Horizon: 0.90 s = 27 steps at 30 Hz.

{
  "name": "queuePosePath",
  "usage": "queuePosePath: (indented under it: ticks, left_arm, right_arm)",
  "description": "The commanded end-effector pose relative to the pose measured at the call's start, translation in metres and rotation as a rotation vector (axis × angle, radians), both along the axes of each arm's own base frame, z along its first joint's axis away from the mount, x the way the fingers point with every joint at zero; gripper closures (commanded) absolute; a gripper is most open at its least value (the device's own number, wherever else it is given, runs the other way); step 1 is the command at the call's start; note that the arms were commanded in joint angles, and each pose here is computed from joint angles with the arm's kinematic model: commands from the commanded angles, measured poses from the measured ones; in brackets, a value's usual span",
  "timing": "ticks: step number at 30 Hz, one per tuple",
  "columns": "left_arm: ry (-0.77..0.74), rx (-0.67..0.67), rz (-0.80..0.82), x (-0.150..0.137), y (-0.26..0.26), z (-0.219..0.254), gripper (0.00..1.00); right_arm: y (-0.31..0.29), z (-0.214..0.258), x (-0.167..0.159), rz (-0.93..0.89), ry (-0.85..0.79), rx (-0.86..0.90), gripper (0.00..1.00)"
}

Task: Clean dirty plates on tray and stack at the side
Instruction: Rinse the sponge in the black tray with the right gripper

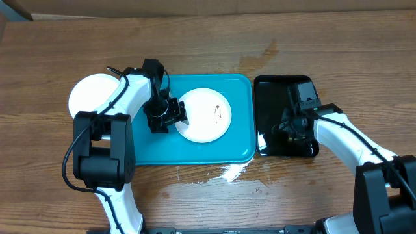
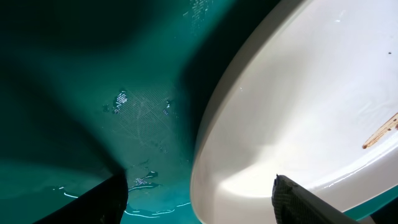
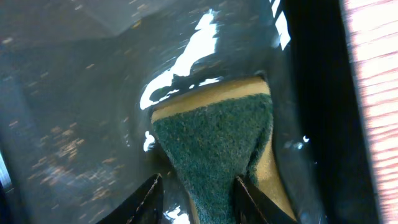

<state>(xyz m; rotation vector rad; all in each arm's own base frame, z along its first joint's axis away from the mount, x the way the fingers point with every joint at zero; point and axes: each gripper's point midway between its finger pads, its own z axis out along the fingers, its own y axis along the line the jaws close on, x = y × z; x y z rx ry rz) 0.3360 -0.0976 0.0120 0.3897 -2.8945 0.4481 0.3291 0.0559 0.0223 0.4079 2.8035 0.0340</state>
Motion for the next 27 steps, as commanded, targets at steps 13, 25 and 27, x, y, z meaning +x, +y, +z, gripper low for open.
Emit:
queuePosePath:
  ticks: [13,25,27]
  left_arm:
    - [0.011,0.011,-0.014,-0.003,0.0,-0.006,0.18]
    - [0.008,0.011,-0.014,-0.002,0.0,-0.006,0.18]
    - [0.007,0.011,-0.014,-0.002,0.0,-0.006,0.18]
  right_arm:
    - [0.031,0.041,0.014,0.159,-0.014,0.12,0.41]
    - [0.003,0.028,0.013,0.137,-0.01,-0.043,0.31]
    - [0.004,0.023,0.013,0.137,-0.023,-0.04,0.3]
